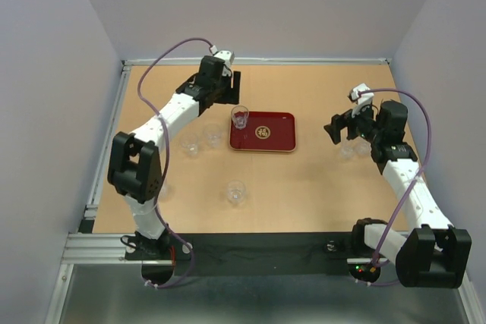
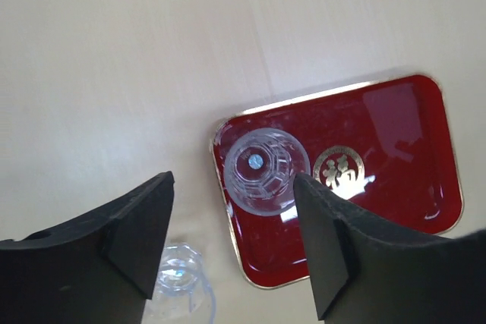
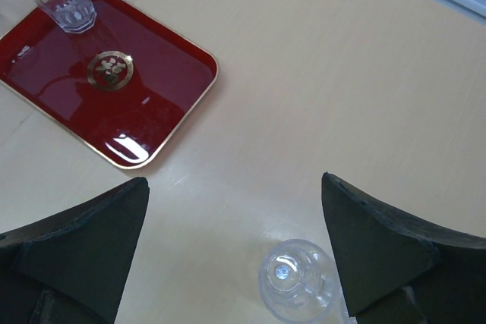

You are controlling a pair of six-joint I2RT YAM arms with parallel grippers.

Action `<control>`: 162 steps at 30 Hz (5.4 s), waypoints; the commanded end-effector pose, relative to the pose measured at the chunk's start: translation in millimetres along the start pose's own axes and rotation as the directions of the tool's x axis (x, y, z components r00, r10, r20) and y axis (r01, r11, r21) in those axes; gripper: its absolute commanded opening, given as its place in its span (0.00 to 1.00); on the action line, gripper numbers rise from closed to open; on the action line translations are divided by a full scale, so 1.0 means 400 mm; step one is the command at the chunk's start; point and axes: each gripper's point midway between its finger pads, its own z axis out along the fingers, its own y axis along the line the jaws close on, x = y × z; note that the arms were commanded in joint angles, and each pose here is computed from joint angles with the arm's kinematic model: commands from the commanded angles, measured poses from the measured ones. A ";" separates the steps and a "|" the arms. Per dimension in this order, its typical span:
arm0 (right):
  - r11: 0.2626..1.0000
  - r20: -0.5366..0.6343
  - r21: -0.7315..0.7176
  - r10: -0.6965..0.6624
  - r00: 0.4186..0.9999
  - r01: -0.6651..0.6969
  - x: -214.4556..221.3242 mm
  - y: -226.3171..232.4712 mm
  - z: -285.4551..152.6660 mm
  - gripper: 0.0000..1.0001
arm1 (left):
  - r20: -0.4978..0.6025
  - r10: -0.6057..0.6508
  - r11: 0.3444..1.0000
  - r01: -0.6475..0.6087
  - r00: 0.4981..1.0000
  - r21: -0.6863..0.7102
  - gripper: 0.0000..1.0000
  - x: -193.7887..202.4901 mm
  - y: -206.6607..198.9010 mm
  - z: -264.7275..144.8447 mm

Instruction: Place the glasses into the tray

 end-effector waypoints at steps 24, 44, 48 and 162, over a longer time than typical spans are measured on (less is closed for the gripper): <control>0.929 -0.327 0.336 0.268 0.906 -0.154 0.151 -0.217 -0.054 0.82 | 0.610 0.111 0.969 0.052 0.785 -0.243 0.99 -0.009 0.179 -0.601; 0.799 -0.370 0.549 0.496 0.786 -0.246 0.284 -0.346 -0.117 0.40 | 0.627 0.090 0.984 0.030 0.774 -0.178 0.99 -0.013 0.149 -0.612; 0.787 -0.373 0.565 0.512 0.774 -0.249 0.310 -0.360 -0.131 0.39 | 0.628 0.088 0.985 0.027 0.773 -0.172 0.99 -0.013 0.146 -0.613; 0.961 -0.207 -0.221 -0.214 0.955 0.167 -0.191 0.280 0.540 0.64 | 0.606 0.111 0.982 0.005 0.788 -0.187 0.99 0.002 0.149 -0.580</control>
